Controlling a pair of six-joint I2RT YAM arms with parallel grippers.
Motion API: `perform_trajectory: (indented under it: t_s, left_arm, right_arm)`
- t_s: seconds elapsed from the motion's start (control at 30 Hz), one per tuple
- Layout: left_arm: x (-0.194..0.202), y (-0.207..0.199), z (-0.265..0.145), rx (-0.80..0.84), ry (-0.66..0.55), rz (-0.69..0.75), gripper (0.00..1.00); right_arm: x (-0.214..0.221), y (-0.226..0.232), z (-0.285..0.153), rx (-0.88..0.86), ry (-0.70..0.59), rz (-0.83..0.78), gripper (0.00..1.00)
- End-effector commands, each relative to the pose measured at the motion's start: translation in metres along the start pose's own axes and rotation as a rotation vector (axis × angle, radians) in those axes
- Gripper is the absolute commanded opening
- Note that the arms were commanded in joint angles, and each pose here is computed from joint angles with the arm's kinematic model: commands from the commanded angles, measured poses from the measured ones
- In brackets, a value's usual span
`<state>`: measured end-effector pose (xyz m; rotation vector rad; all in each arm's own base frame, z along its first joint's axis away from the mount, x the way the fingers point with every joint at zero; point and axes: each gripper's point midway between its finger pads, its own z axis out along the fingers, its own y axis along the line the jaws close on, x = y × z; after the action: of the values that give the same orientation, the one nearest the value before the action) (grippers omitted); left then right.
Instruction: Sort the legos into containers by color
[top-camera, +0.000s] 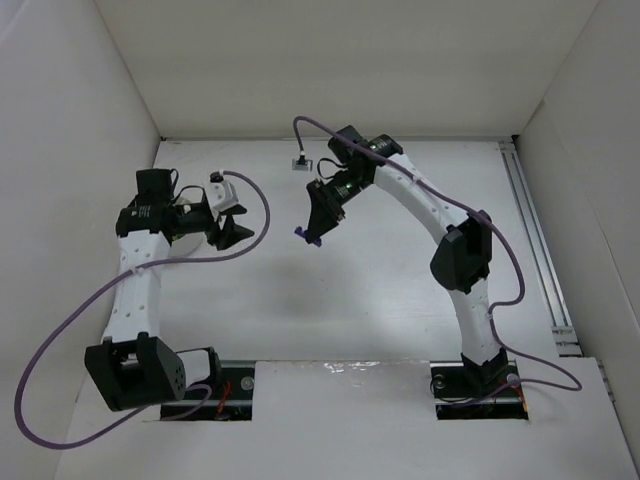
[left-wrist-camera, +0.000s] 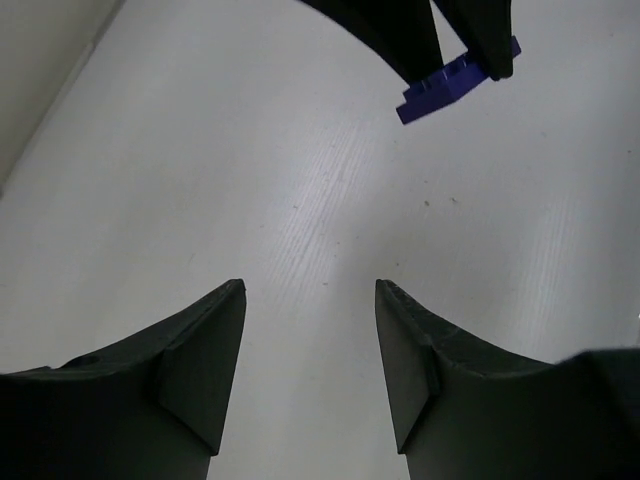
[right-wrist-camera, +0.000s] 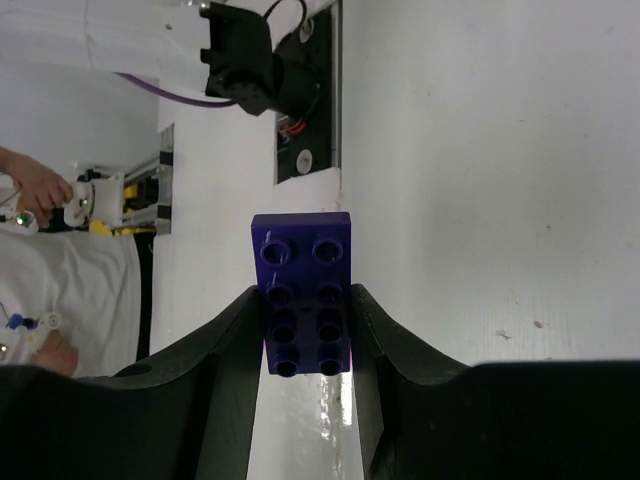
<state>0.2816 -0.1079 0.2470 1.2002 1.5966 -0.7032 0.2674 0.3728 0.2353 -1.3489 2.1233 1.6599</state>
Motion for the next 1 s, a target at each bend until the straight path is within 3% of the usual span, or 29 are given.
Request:
perform_trajectory:
  t_s: [0.0, 0.23, 0.43, 0.97]
  left_arm:
    - [-0.027, -0.017, -0.003, 0.015, -0.073, 0.236, 0.50]
    - [-0.035, -0.047, 0.004, 0.051, -0.103, 0.384, 0.43]
    - [-0.038, -0.064, 0.016, 0.112, -0.103, 0.453, 0.43]
    - [-0.045, -0.068, 0.049, 0.184, -0.098, 0.562, 0.43]
  right_arm:
    - [0.004, 0.008, -0.003, 0.005, 0.031, -0.040, 0.00]
    - [0.002, 0.017, 0.013, -0.015, 0.059, -0.048, 0.00]
    - [-0.001, 0.024, 0.020, -0.026, 0.067, -0.058, 0.00]
    - [0.001, 0.031, 0.027, -0.003, 0.091, -0.079, 0.00]
